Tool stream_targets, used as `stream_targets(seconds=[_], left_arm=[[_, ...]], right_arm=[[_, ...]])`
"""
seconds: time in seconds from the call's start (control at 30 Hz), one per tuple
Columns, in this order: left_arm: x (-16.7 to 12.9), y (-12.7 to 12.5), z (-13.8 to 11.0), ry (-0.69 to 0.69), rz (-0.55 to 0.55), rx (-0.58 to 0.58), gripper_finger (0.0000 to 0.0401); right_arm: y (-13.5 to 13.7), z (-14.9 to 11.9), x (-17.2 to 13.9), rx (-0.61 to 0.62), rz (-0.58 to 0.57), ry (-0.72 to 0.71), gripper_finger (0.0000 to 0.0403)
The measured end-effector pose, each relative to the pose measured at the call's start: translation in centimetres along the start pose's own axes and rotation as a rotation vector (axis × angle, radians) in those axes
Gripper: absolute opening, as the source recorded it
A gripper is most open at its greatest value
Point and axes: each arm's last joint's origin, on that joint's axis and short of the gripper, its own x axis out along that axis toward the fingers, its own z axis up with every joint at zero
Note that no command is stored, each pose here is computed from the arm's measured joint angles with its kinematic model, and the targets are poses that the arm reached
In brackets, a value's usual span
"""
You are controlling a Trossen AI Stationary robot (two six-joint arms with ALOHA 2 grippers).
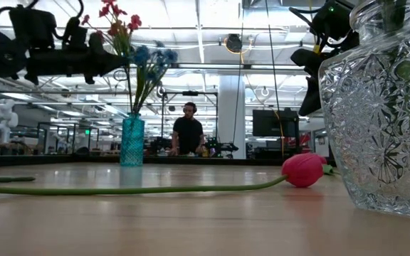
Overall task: Sort flowers into vase by color
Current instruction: Put the left red flower into the blue vase
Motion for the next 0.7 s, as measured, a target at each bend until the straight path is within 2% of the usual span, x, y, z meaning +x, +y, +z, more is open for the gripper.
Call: stream_targets(seconds=[0.43,0.6,0.7], left_arm=[[0.3,0.3,-1.5,0.094,-0.016,0.044,0.0011],[0.2,0.5,-2.8,0.210,-0.001,-0.001,0.0011],[0.2,0.5,-3.1,0.235,0.003,-0.016,0.0012]], right_arm=[[0.0,0.0,0.0,0.000,0.000,-0.001,0.0000],[0.0,0.0,0.0,0.000,-0.001,-0.001,0.0000],[0.0,0.0,0.0,-0.003,-0.001,0.000,0.0000]])
